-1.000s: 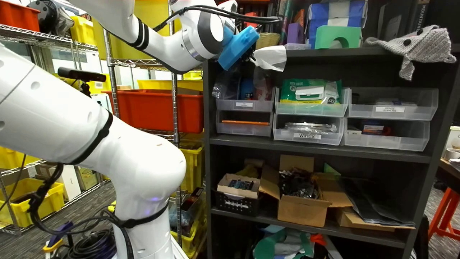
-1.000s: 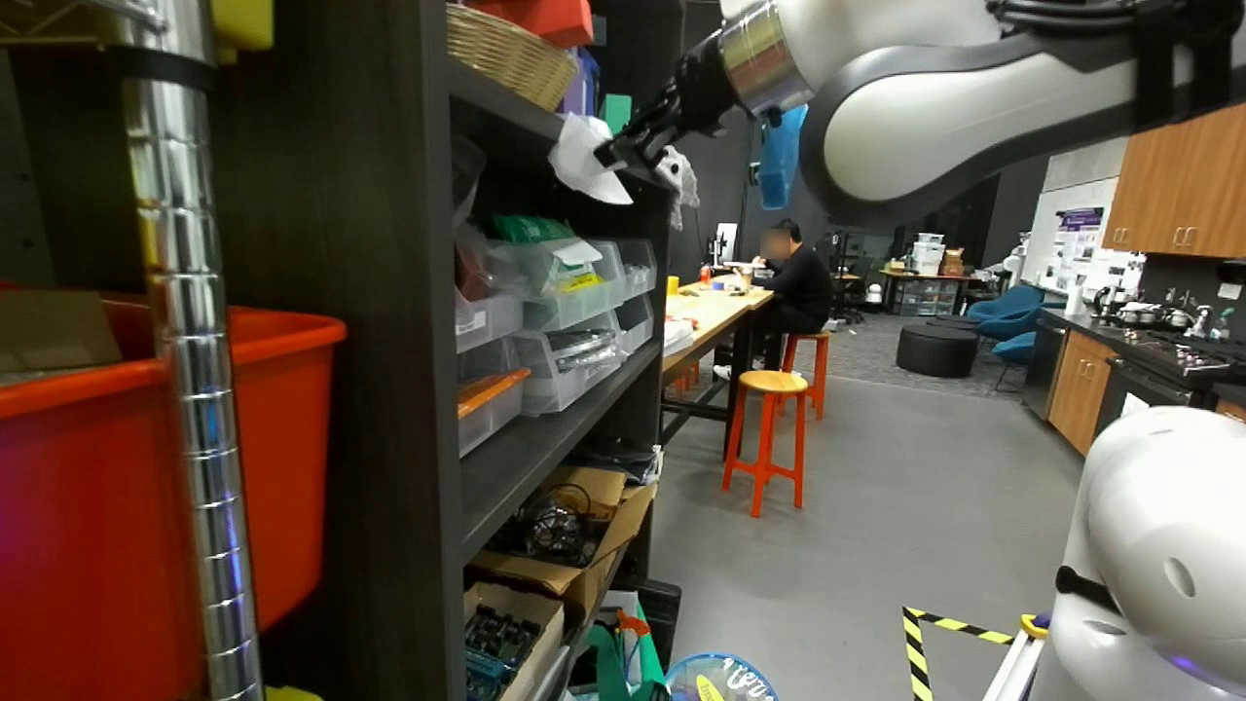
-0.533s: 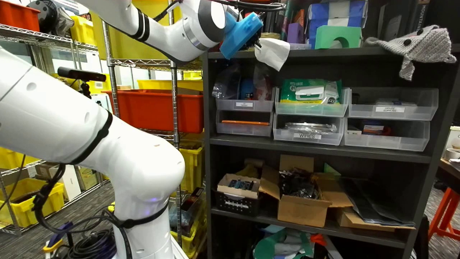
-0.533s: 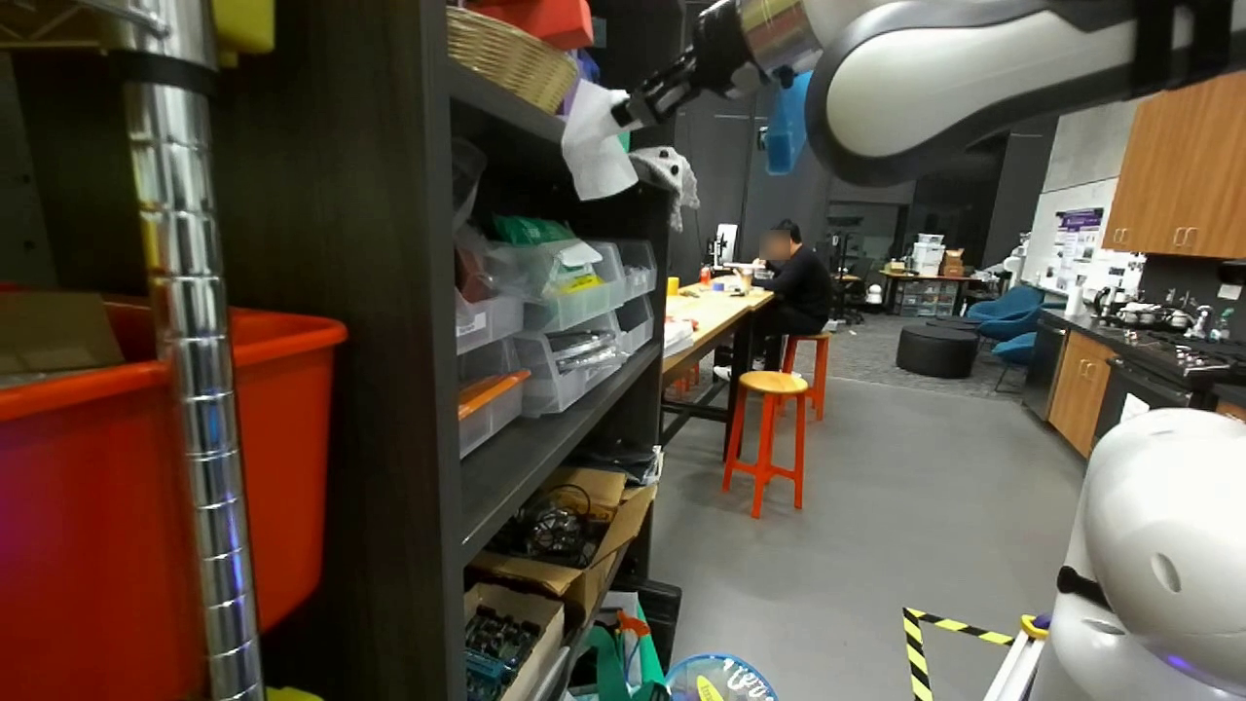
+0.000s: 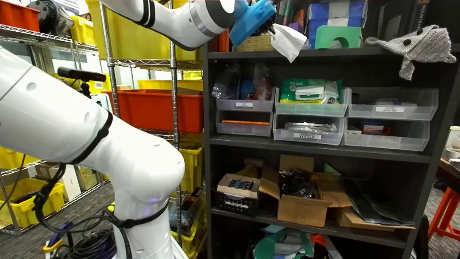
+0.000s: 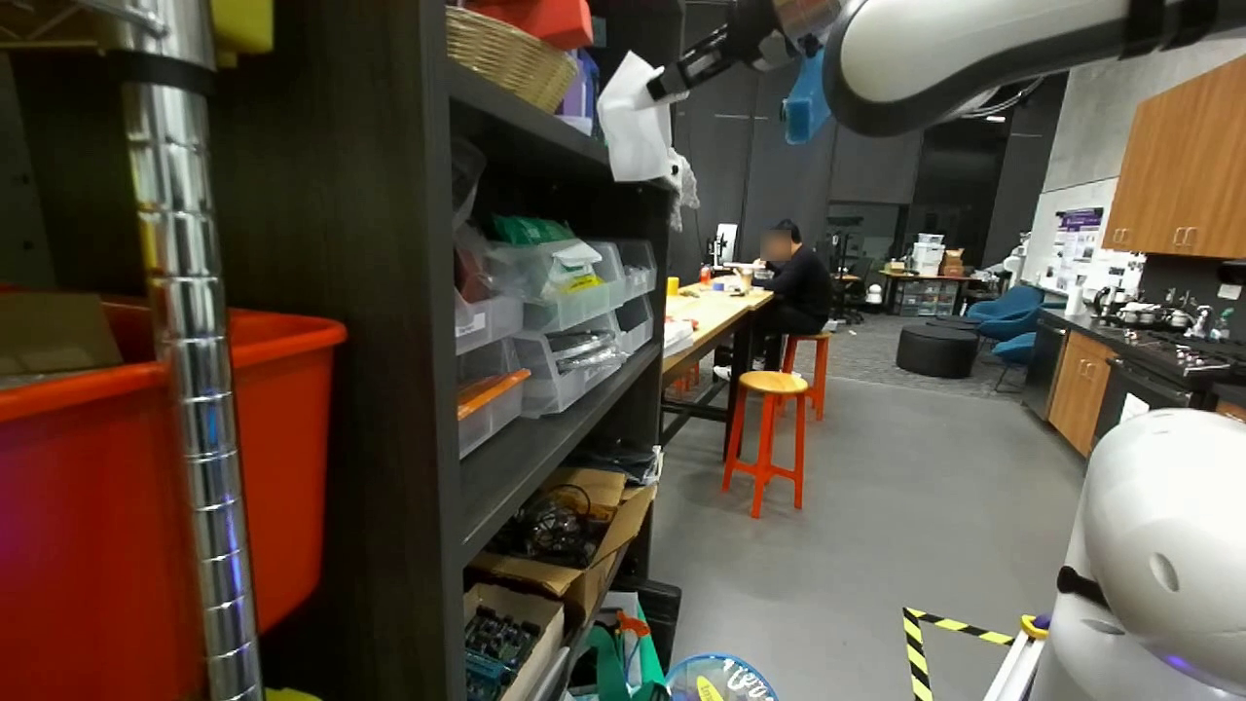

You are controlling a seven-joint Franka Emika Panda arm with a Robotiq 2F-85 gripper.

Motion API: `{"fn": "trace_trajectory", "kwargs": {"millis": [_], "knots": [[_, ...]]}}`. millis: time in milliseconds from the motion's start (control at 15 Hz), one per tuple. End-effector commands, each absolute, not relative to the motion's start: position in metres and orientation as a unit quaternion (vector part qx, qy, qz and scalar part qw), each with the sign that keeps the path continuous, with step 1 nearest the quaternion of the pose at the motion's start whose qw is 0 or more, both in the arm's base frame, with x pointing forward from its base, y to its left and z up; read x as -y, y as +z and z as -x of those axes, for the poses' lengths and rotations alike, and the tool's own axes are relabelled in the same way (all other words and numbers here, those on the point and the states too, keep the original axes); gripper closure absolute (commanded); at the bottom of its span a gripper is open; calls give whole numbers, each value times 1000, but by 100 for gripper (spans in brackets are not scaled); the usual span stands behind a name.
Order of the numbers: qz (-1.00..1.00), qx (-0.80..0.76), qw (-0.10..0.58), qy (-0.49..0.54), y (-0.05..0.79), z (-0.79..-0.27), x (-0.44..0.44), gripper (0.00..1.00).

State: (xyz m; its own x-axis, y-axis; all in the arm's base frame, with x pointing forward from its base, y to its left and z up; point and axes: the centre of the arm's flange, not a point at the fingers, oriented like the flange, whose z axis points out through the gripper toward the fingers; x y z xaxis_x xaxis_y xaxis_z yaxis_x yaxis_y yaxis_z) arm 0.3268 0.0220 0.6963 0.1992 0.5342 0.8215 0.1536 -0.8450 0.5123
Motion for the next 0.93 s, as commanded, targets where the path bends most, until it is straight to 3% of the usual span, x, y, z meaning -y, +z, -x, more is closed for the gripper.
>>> {"fn": "trace_trajectory", "kwargs": {"millis": [0, 867], "knots": [[-765, -190, 157, 596, 711, -335, 0, 99], [-786, -66, 120, 602, 749, -361, 81, 99]]}}
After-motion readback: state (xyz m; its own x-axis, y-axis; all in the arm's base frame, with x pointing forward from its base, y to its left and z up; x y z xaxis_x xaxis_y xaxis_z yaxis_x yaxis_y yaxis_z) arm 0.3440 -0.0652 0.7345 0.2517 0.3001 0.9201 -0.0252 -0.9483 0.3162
